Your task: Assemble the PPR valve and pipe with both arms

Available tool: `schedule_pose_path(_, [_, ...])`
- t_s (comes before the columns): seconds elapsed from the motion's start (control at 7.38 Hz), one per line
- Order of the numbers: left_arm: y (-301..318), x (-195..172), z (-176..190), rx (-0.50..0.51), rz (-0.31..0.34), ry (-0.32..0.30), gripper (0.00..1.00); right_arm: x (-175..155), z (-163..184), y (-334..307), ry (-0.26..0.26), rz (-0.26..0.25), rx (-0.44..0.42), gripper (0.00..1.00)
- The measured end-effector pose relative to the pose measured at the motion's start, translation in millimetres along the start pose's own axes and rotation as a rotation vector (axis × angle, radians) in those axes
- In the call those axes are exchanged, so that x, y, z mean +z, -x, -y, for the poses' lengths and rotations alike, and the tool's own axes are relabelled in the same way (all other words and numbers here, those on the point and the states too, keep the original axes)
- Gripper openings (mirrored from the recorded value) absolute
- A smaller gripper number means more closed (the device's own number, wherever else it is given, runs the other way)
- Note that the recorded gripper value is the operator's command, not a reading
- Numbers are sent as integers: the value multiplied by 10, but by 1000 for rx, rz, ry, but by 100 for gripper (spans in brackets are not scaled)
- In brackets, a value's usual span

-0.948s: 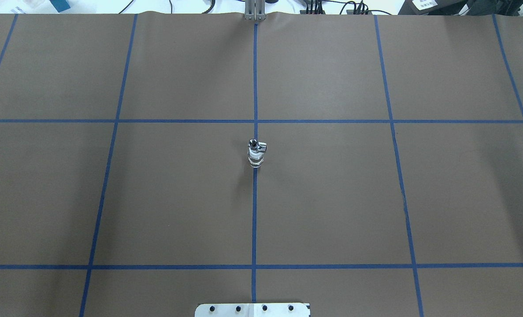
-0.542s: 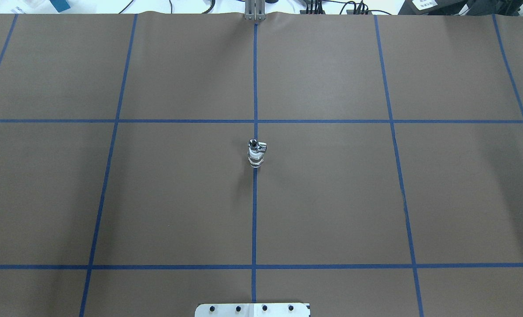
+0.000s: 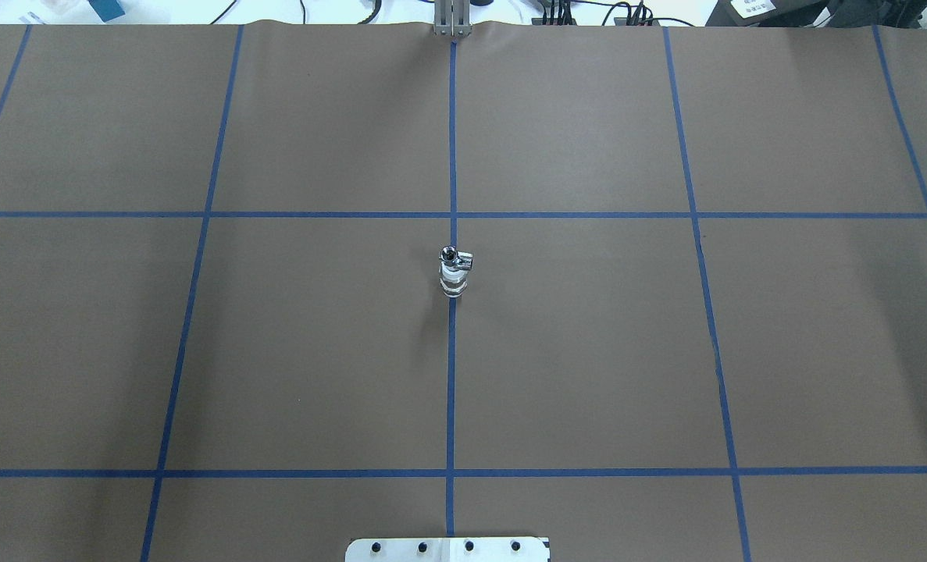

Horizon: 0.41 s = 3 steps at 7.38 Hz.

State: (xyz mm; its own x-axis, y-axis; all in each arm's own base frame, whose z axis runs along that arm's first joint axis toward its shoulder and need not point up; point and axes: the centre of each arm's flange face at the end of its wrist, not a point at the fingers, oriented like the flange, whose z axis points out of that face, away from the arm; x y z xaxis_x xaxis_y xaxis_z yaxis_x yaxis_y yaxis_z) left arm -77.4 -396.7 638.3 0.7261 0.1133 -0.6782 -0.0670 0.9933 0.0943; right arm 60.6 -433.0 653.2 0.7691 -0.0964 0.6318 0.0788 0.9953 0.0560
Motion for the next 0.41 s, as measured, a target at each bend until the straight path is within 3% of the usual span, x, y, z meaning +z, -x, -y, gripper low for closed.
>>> schedule_pose_path(0.41, [-1,1,0,0,0,0,100,45,-2,-38,0,-1,-1,100])
